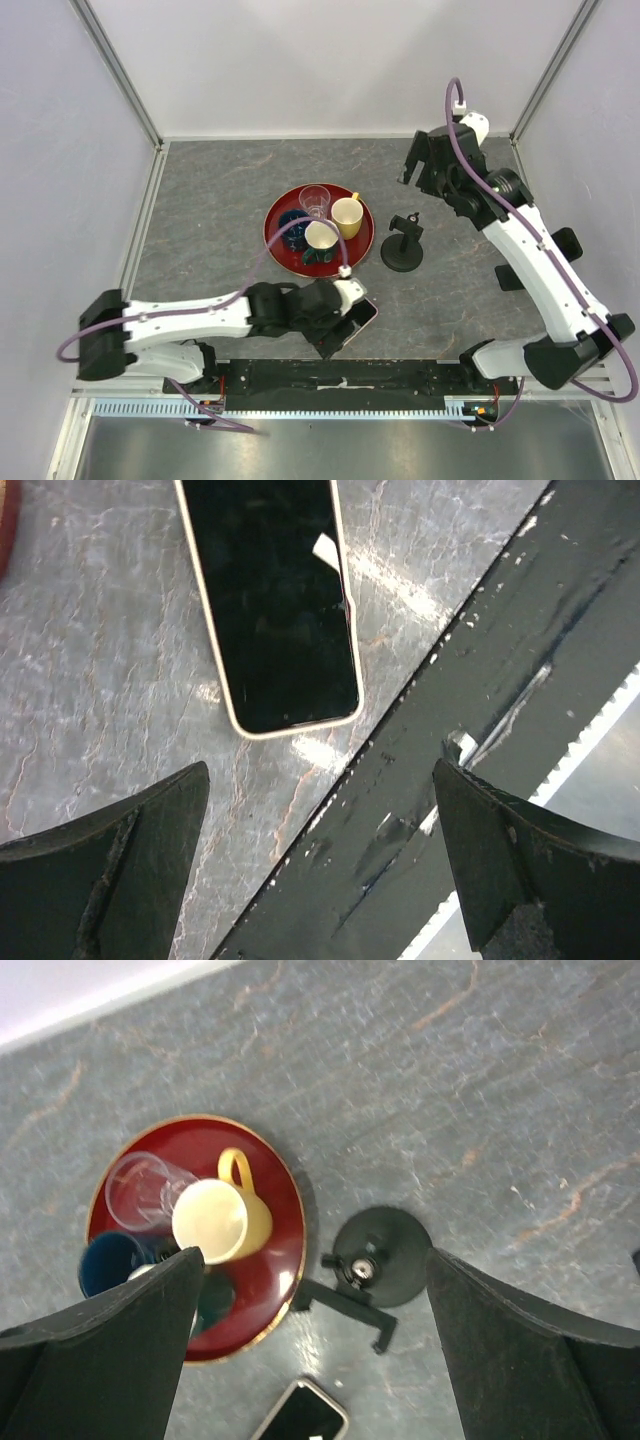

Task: Place the phone on the phone stand

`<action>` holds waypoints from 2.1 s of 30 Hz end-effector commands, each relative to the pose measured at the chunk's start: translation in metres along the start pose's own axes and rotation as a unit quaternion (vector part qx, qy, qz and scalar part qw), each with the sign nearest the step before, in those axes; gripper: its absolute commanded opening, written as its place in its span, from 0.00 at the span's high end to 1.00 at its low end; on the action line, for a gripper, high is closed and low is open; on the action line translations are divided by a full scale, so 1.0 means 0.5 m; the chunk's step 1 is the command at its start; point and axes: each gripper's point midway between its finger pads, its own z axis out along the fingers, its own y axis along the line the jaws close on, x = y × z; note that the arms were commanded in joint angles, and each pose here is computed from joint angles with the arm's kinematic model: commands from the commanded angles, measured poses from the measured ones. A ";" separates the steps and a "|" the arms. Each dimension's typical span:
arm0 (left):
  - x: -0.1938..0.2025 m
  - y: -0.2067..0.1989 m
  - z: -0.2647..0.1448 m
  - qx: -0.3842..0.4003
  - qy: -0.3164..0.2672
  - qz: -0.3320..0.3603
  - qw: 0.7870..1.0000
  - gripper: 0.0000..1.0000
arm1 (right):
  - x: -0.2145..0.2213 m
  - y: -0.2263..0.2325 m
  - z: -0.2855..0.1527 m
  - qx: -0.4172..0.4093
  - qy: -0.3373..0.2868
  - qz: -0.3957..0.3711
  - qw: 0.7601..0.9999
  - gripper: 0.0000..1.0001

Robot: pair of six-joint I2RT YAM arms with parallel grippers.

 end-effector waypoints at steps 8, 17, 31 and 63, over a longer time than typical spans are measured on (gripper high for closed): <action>-0.049 -0.022 0.142 0.015 0.139 0.030 0.990 0.00 | -0.009 -0.122 -0.137 -0.018 -0.082 0.012 0.996 0.02; -0.032 0.004 0.184 0.027 0.177 0.029 0.983 0.00 | -0.028 -0.171 -0.191 -0.007 -0.117 -0.034 0.992 0.02; -0.011 0.046 0.204 0.009 0.216 0.043 0.975 0.00 | -0.004 -0.183 -0.171 0.006 -0.107 -0.065 0.992 0.02; 0.036 0.062 0.233 -0.087 0.226 0.016 0.970 0.98 | 0.039 -0.206 -0.146 0.038 -0.078 -0.048 0.995 0.02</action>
